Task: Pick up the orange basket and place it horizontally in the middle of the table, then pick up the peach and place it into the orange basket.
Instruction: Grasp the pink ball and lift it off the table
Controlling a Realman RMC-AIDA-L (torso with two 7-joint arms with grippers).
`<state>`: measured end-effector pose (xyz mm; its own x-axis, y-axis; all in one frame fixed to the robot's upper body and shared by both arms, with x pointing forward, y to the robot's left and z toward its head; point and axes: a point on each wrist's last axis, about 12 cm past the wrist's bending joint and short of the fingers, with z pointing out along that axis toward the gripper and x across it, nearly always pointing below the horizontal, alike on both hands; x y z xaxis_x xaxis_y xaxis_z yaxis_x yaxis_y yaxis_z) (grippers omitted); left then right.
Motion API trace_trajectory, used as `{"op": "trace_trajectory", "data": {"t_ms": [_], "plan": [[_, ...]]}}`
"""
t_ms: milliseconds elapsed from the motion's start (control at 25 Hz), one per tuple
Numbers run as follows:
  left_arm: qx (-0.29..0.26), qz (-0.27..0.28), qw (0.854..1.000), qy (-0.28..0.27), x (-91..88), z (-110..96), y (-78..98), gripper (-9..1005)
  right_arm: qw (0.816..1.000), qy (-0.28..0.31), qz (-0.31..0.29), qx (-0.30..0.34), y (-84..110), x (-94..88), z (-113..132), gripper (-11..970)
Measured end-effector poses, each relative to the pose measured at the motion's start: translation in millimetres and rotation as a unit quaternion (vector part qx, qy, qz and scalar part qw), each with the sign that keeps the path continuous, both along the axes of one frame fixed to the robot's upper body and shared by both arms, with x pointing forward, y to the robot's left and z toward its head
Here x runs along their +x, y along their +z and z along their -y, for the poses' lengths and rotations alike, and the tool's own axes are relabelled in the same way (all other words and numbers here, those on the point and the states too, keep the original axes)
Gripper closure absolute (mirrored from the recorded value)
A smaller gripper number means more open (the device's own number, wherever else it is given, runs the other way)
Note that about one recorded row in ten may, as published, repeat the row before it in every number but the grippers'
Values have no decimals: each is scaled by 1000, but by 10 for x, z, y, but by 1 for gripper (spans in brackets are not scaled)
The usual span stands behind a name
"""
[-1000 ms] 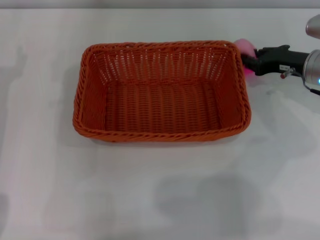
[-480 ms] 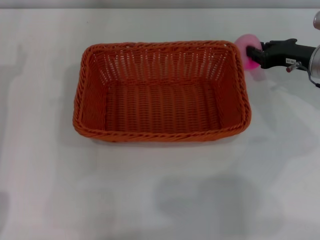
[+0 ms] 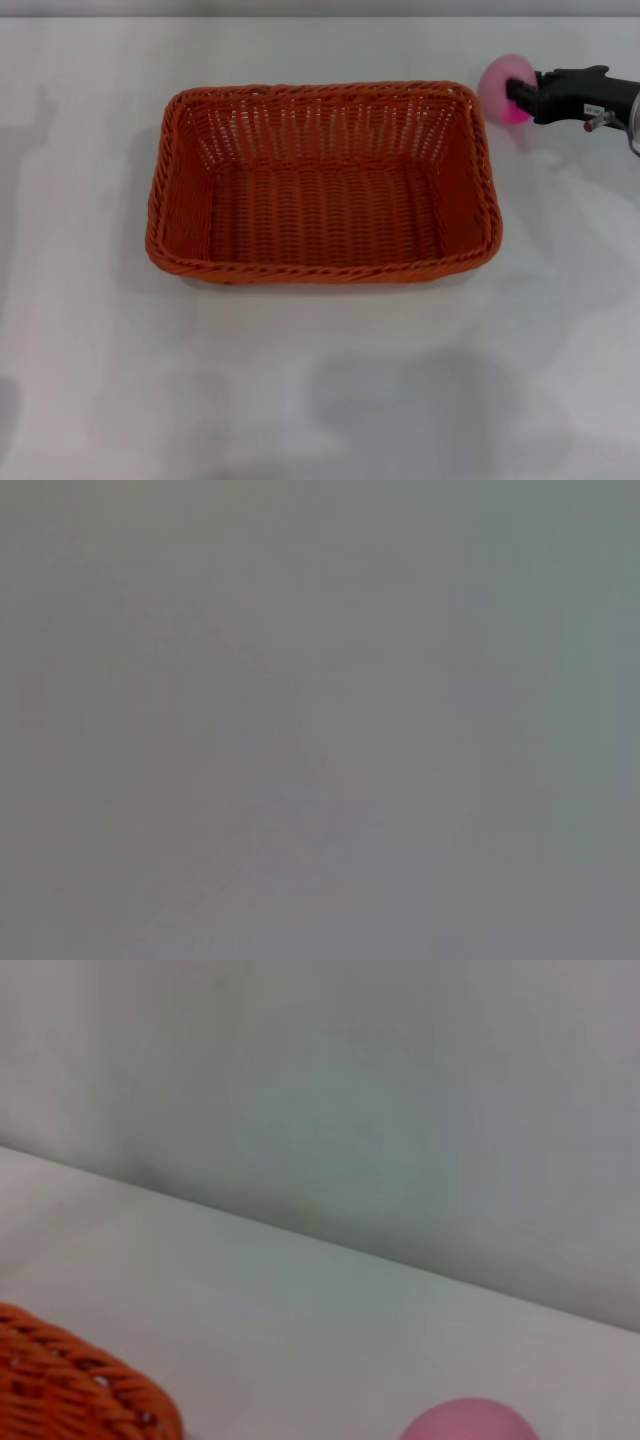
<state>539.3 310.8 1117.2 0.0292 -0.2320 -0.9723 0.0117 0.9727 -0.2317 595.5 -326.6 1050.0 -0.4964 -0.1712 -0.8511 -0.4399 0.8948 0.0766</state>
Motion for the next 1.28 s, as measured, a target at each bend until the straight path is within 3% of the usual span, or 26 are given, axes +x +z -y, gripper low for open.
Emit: {"op": "trace_trajectory", "data": {"t_ms": [1280], "plan": [[2, 1, 1000, -2, 159, 11, 8, 146, 1000, 3, 11, 1, 65, 69, -45, 714]]}}
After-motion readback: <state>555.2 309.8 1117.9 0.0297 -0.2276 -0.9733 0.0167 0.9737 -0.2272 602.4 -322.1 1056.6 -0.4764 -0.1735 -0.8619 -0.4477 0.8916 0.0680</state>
